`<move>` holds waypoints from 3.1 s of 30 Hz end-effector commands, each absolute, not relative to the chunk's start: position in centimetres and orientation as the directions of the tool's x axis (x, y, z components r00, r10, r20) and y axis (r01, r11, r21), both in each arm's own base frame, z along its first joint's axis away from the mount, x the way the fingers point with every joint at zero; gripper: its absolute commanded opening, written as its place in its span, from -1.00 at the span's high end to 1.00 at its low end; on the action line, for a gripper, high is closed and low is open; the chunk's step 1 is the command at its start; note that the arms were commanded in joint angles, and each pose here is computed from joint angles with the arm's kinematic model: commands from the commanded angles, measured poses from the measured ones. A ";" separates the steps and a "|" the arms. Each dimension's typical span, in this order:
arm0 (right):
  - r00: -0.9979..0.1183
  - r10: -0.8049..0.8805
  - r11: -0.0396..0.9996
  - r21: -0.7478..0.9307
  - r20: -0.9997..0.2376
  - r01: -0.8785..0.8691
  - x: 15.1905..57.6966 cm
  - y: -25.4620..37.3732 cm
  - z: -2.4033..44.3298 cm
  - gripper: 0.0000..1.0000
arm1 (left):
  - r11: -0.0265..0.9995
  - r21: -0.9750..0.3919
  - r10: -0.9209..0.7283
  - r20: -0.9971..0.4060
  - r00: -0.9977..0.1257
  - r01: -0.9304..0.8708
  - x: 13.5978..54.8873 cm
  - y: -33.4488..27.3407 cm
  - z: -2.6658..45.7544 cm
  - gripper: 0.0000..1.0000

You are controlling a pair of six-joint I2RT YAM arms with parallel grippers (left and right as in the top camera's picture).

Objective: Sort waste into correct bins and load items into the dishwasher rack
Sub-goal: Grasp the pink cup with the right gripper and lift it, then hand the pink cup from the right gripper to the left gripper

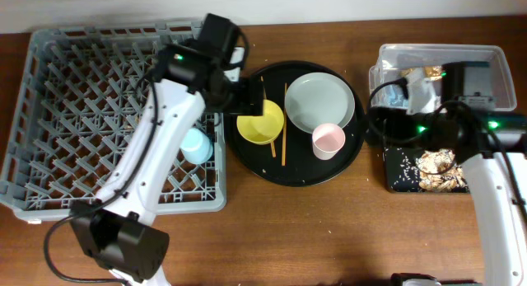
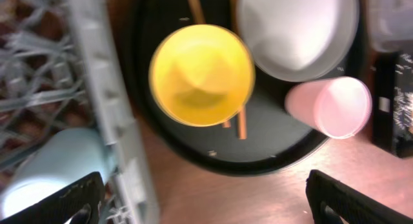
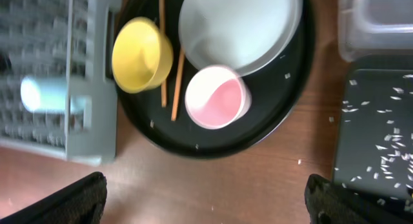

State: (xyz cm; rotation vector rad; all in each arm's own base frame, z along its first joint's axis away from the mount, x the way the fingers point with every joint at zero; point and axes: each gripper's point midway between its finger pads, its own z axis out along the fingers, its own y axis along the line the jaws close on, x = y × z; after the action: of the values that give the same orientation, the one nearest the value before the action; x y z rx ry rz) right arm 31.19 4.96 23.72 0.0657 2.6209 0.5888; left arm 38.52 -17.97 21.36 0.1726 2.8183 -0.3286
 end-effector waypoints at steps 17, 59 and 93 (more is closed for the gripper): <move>-0.971 0.228 0.961 0.180 -0.071 0.212 36.6 7.1 8.0 -0.04 | 0.965 -0.200 0.082 -0.385 -0.919 0.170 40.2 -19.3 22.0 -0.98; -0.966 0.067 0.511 0.840 -0.249 -0.182 31.1 12.4 20.4 0.92 | 0.361 -0.913 0.151 -0.144 -0.978 0.190 37.5 -23.6 25.1 -0.98; -0.834 0.191 0.335 0.833 -0.518 -0.440 38.6 19.7 27.3 0.92 | -0.045 -0.985 0.259 -0.171 -0.951 0.165 34.5 -27.2 30.5 -0.79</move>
State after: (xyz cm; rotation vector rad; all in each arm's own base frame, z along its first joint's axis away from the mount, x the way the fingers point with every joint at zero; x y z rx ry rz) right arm 37.96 19.84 26.94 -0.2524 2.0687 1.5809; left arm 34.61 -27.23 29.61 0.4809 2.2957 -2.1763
